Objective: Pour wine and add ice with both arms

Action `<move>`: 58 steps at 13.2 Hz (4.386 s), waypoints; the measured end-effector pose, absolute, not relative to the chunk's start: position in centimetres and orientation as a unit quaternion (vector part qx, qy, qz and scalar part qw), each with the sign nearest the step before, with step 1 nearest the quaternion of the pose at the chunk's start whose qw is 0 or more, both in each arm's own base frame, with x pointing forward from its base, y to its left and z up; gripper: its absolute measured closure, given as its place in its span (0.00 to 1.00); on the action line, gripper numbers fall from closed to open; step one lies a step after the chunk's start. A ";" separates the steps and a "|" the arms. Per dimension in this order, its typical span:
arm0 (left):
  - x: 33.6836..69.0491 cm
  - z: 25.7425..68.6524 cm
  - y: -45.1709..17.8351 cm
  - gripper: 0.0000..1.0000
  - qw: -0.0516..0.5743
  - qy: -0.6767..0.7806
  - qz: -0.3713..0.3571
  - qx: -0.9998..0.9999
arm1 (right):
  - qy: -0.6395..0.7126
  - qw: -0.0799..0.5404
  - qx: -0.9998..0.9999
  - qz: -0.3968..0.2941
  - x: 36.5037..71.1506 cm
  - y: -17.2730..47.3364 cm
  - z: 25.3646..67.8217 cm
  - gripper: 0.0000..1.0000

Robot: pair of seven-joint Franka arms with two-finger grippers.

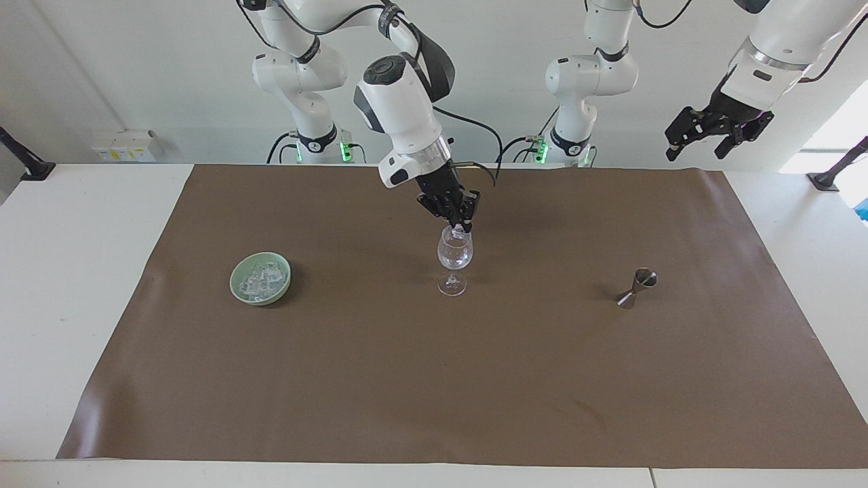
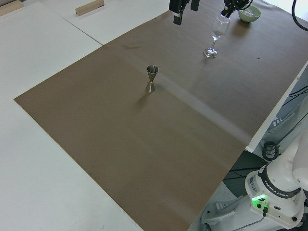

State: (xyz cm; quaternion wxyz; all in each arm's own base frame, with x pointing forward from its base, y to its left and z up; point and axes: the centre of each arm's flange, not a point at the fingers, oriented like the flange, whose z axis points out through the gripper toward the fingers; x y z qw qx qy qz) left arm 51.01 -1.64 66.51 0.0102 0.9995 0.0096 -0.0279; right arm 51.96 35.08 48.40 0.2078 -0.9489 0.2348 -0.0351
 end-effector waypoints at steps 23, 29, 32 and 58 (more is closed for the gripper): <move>51.1 66.5 -1.6 0.00 0.010 0.010 -0.024 1.000 | 0.236 0.208 -0.949 -0.035 52.1 35.0 48.3 0.57; 51.1 66.6 -1.6 0.00 0.010 0.010 -0.022 1.000 | 0.236 0.212 -0.947 -0.045 52.7 34.5 49.2 0.12; 51.1 66.6 -1.6 0.00 0.010 0.010 -0.021 1.000 | 0.228 0.190 -0.951 -0.087 54.4 32.3 50.3 0.00; 51.1 67.0 -2.0 0.00 0.011 -0.041 -0.011 0.999 | 0.101 0.003 -0.995 -0.027 54.8 0.2 62.4 0.00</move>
